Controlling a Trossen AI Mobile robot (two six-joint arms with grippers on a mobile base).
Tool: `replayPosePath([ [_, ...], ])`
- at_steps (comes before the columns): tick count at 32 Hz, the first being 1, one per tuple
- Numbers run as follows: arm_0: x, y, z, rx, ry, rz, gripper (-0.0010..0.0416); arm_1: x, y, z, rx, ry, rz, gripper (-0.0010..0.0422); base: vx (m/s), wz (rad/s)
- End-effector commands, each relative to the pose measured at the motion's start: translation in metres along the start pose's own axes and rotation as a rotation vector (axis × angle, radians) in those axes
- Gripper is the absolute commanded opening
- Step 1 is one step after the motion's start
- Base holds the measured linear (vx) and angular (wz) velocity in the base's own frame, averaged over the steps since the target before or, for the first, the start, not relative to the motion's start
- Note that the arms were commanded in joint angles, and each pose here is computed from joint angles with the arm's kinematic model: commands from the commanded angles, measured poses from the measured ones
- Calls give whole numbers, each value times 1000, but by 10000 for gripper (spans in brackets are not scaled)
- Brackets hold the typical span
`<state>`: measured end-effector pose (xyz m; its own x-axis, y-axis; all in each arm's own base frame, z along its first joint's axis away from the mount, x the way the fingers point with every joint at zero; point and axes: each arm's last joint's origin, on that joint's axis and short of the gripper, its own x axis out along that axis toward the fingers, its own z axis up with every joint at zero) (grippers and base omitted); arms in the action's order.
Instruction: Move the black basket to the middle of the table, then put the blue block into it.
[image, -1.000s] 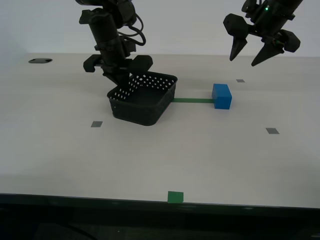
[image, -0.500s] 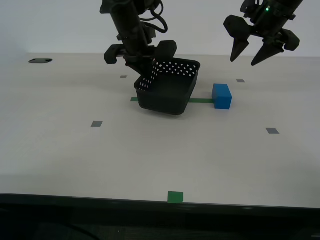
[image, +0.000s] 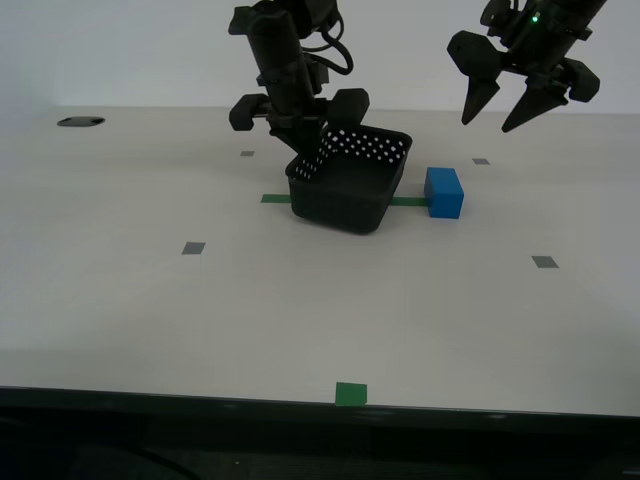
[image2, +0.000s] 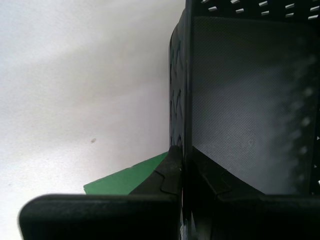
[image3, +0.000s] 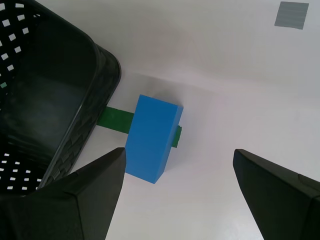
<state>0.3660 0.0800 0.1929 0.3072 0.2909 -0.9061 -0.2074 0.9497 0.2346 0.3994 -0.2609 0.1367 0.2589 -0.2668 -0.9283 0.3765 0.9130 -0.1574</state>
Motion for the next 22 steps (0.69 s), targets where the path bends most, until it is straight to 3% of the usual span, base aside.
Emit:
replayPosePath([
  [1, 0, 0, 0, -4, -1, 1, 306, 0, 0, 0, 0, 4, -3, 0, 0, 0],
  [5, 0, 0, 0, -4, -1, 1, 316, 0, 0, -1, 0, 15, 0, 12, 0, 0],
  [13, 0, 0, 0, -4, -1, 1, 303, -2, -1, -1, 1, 20, 0, 124, 0, 0],
  [19, 0, 3, 0, -10, -2, 4, 312, -42, -10, 30, 41, -61, -12, 137, 0, 0],
  [21, 3, 3, 1, -8, -2, 5, 308, -58, -11, 40, 68, -96, 19, 137, 0, 0],
  [22, 3, 5, 0, -12, -1, 6, 303, -73, -10, 48, 102, -134, 91, 137, 0, 0],
])
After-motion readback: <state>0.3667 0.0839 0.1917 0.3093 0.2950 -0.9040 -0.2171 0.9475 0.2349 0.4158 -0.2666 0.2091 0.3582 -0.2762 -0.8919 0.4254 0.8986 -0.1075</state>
